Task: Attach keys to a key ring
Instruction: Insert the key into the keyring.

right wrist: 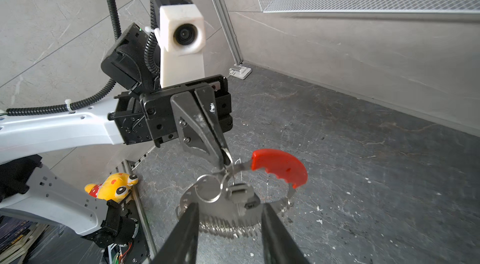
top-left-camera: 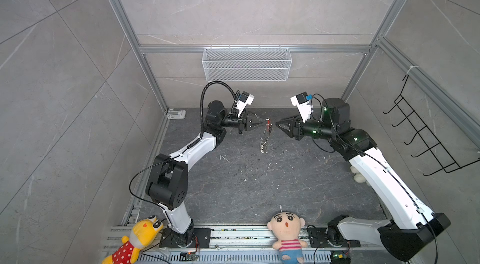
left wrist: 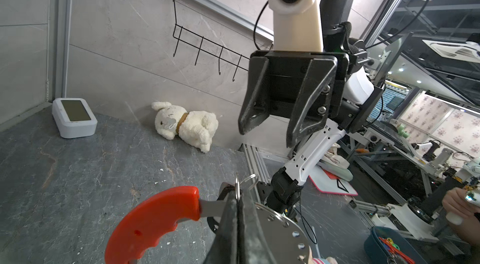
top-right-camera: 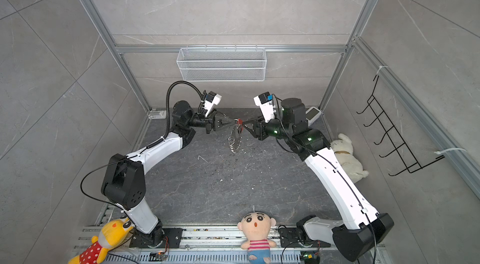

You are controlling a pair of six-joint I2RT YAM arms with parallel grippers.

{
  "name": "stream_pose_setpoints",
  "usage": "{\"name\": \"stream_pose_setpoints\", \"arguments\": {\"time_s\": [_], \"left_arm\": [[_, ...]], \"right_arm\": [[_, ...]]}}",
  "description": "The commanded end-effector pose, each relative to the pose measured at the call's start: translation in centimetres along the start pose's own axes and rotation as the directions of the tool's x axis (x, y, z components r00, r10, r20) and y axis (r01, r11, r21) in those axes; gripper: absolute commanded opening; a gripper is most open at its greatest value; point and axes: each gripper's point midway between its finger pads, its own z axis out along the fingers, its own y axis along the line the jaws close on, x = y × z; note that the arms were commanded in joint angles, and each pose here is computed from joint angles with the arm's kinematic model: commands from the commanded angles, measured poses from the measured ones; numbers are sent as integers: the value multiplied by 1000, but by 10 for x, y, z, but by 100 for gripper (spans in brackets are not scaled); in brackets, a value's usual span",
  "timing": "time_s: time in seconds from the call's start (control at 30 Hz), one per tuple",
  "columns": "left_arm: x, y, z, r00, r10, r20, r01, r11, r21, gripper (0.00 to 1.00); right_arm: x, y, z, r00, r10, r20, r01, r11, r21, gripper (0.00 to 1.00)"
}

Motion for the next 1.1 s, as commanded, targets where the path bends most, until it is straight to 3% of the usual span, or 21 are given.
{"name": "stream_pose_setpoints", "arguments": {"time_s": [0.0,0.3,0.8,1.07], "left_arm": [[-18,-10,0,996,86,40,-85,996,-20,0],[-19,-9,0,995,84,47,-83,996,-25,0],[-17,-9,0,996,75,42,-75,997,-18,0],[-19,-11,1,996,79,41,-79,997,-10,0]], "right_arm": [[4,-9,4,1000,-23,17,22,998,57,40],[5,-5,31,994,-106,-21,108,987,122,39],[-1,-14,39,991,-133,-29,136,974,182,37],[-2,-12,44,990,-136,-43,142,976,165,24]]}}
